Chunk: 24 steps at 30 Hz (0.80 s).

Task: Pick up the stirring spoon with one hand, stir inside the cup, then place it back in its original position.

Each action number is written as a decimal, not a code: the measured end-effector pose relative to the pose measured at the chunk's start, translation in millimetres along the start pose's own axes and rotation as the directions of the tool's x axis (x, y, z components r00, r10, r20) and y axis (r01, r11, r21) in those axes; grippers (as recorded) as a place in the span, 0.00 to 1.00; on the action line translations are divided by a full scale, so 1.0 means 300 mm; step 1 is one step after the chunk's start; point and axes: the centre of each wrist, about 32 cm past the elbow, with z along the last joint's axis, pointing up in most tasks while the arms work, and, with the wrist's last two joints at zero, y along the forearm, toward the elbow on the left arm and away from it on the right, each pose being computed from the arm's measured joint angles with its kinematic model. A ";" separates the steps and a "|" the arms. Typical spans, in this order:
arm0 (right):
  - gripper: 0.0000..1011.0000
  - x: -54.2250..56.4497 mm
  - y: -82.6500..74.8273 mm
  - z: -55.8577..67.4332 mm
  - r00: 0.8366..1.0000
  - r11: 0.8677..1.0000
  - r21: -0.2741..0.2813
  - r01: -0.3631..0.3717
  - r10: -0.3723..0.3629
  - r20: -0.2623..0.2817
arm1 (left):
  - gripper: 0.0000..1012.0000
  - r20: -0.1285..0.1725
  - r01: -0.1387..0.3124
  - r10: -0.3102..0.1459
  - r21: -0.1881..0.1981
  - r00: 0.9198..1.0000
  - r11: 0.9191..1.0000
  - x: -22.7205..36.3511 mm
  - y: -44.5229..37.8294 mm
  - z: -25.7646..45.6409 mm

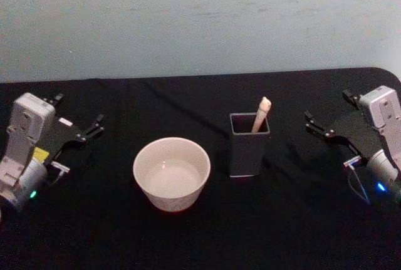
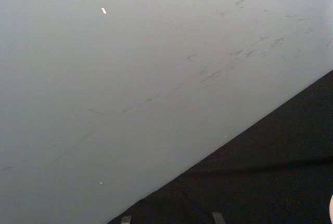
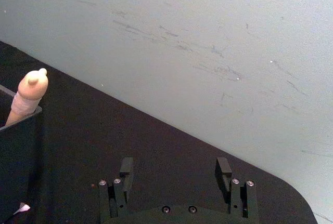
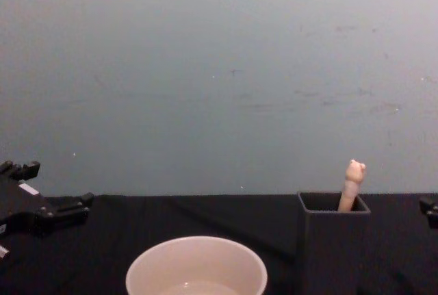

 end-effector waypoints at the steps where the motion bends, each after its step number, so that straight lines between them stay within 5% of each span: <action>1: 0.99 0.000 0.000 0.000 1.000 1.000 0.000 0.000 0.000 0.000 | 0.99 0.000 0.000 0.000 0.000 1.000 1.000 0.000 0.000 0.000; 24: 0.99 0.000 0.000 0.000 1.000 1.000 0.000 0.000 0.000 0.000 | 0.99 0.000 0.000 0.000 0.000 1.000 1.000 0.000 0.000 0.000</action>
